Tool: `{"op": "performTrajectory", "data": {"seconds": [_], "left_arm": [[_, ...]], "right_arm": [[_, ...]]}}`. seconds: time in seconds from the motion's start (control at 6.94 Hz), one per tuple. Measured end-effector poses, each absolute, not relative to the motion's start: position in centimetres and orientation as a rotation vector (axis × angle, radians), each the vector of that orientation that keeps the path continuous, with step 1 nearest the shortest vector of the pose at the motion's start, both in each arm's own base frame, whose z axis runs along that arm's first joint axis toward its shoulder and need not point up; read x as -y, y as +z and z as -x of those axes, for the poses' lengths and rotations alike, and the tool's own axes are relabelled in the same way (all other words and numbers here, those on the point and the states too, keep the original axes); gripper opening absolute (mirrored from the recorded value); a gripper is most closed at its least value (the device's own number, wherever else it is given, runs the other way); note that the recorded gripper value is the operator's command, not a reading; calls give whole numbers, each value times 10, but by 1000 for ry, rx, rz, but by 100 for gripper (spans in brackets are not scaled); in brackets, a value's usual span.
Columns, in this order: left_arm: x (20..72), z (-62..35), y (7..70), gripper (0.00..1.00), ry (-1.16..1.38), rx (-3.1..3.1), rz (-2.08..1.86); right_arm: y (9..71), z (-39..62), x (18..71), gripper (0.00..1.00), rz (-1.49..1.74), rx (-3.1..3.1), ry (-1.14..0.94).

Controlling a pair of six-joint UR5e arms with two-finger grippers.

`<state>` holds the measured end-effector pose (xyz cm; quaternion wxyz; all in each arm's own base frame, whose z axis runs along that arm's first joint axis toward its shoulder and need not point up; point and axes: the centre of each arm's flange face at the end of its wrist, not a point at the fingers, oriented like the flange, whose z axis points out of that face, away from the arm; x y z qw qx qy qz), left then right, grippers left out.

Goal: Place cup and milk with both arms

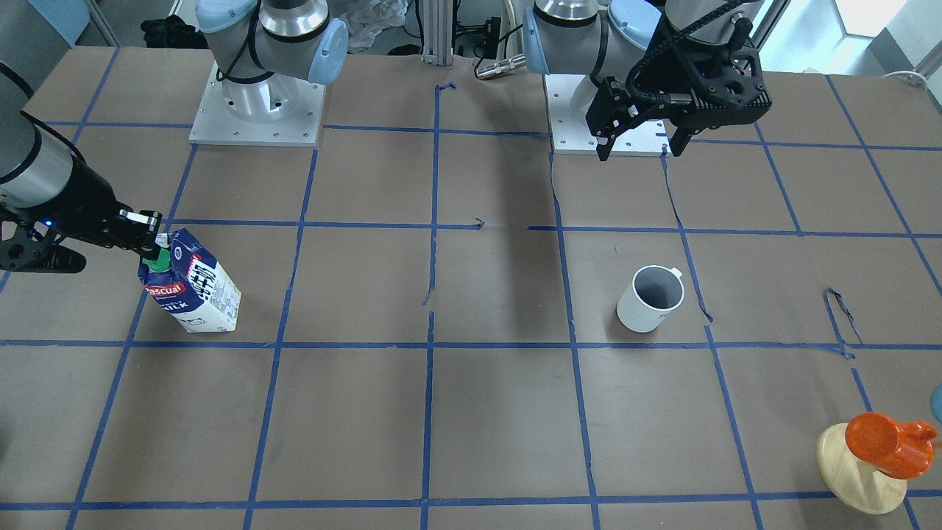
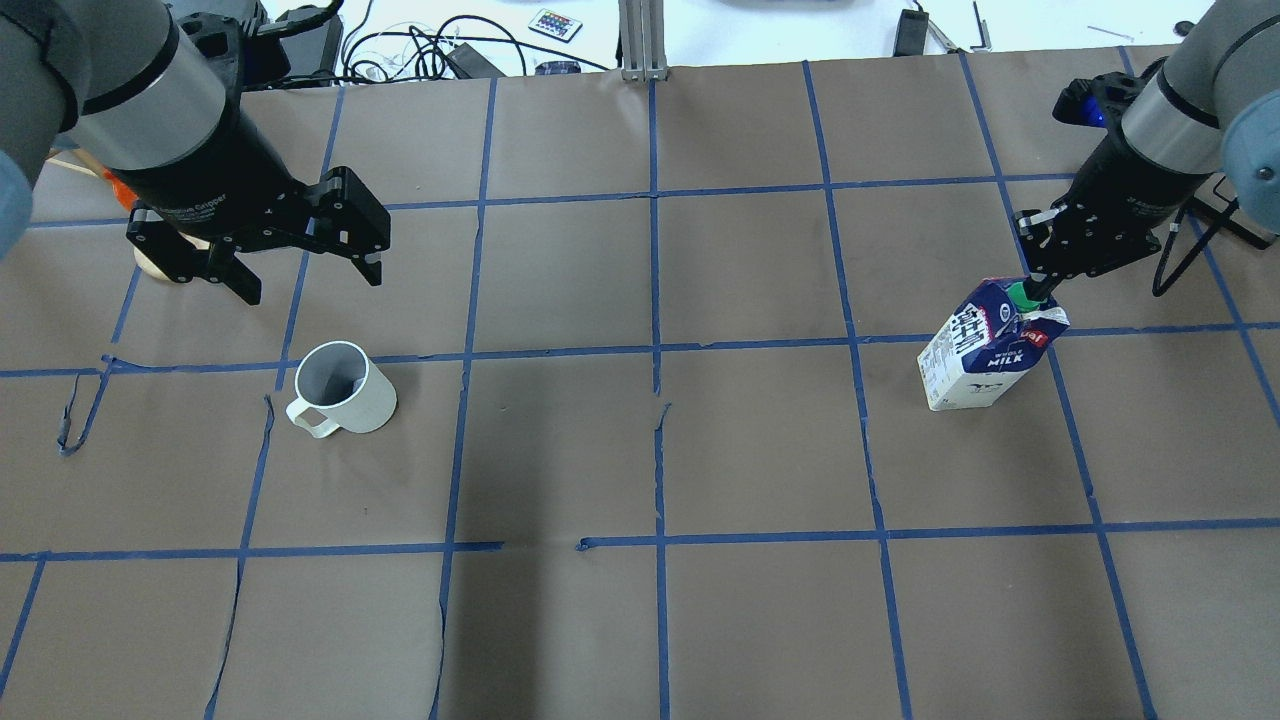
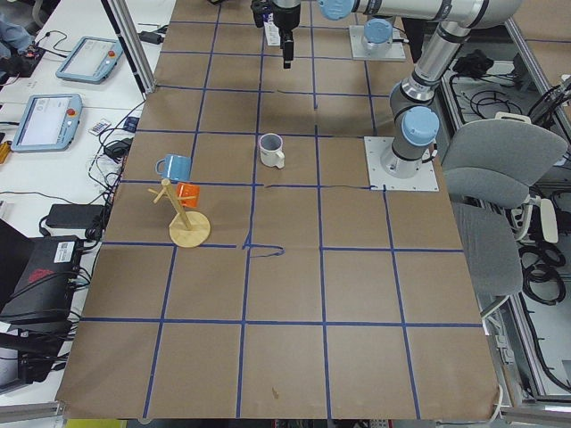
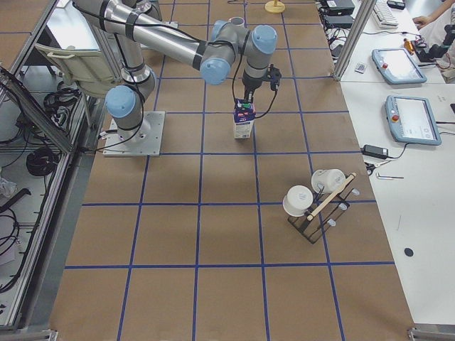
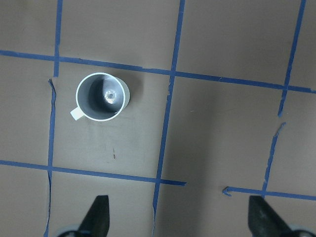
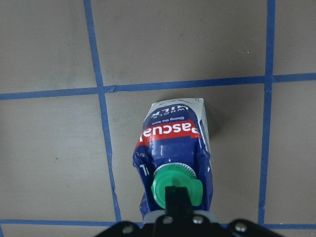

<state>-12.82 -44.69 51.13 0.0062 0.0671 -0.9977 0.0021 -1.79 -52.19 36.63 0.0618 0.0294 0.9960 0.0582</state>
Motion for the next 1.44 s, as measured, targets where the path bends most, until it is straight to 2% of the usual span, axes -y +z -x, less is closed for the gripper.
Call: {"op": "performTrajectory", "data": {"seconds": [0.29, 0.43, 0.58, 0.72, 1.01, 1.44], "left_arm": [[445, 128, 512, 100, 2, 3123, -210], [445, 128, 512, 100, -1, 3124, -210], [445, 128, 512, 100, -1, 3124, -210], [445, 128, 513, 100, 1, 3124, -210], [444, 128, 514, 100, 2, 3124, -209], [443, 128, 515, 100, 4, 3124, -210]], "right_arm": [[364, 19, 523, 0, -83, -3018, 188], [374, 19, 524, 8, -81, -3025, 166], [400, 20, 527, 81, -79, -3032, 130], [433, 21, 529, 100, -79, -3045, 95], [487, 24, 526, 100, -80, -3103, 38], [514, 12, 508, 100, -53, -3141, 33]]}}
